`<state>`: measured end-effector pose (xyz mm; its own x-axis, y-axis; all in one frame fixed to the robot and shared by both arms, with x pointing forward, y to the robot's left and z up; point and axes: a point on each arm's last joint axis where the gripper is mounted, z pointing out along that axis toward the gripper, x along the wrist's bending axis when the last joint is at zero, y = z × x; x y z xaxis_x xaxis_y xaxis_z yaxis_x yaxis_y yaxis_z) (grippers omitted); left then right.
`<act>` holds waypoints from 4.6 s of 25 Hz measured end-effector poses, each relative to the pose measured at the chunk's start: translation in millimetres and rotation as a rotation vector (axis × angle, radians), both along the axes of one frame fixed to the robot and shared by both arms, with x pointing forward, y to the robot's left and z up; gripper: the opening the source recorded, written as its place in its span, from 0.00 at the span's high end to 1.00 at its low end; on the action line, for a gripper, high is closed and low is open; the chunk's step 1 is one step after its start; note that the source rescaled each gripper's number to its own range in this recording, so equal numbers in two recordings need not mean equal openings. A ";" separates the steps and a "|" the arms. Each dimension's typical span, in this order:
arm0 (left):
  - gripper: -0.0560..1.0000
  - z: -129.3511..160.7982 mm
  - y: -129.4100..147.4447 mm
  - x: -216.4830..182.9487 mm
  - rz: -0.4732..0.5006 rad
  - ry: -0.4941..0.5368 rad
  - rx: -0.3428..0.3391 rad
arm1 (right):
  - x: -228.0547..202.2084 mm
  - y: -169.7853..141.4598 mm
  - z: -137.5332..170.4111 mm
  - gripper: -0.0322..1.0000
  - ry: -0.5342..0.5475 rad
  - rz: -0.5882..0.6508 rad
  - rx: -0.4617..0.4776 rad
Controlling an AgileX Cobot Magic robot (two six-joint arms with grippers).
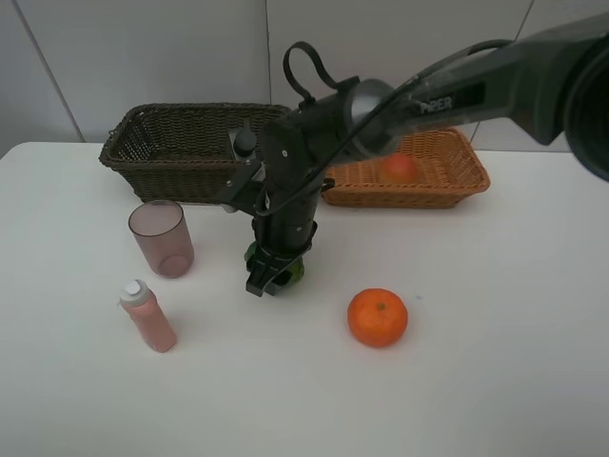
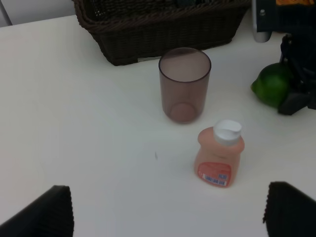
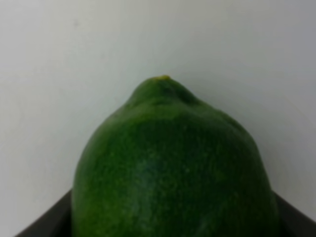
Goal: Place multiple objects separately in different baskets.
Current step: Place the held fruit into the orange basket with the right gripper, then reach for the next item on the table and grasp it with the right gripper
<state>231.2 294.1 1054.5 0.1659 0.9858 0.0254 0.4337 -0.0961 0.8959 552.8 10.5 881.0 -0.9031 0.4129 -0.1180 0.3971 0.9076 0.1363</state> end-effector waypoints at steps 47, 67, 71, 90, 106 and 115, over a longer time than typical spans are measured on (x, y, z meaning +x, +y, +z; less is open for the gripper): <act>0.00 0.0 0.0 0.0 0.000 0.000 0.000 | 160.7 -239.7 70.9 0.57 -0.120 -1.109 0.170; 0.00 0.0 0.0 0.0 0.000 0.000 0.000 | 156.3 -239.1 89.3 0.11 -0.134 -1.156 0.196; 0.00 0.0 0.0 0.0 0.000 0.000 0.000 | 141.0 -223.2 108.8 0.11 -0.109 -1.127 0.183; 0.00 0.0 0.0 0.0 0.000 0.000 0.000 | -31.6 -133.3 97.7 0.11 0.086 -0.855 0.097; 0.00 0.0 0.0 0.0 0.000 0.000 0.000 | -49.9 -113.8 78.5 0.11 0.111 -1.022 0.152; 0.00 0.0 0.0 0.0 0.000 0.000 0.000 | -61.2 -122.6 54.8 0.11 0.120 -1.171 0.169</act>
<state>231.2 294.1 1054.5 0.1659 0.9858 0.0254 0.4337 -0.0961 0.8959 491.6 -112.1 935.8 0.0326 0.9965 0.0768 0.9914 -0.0420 0.1242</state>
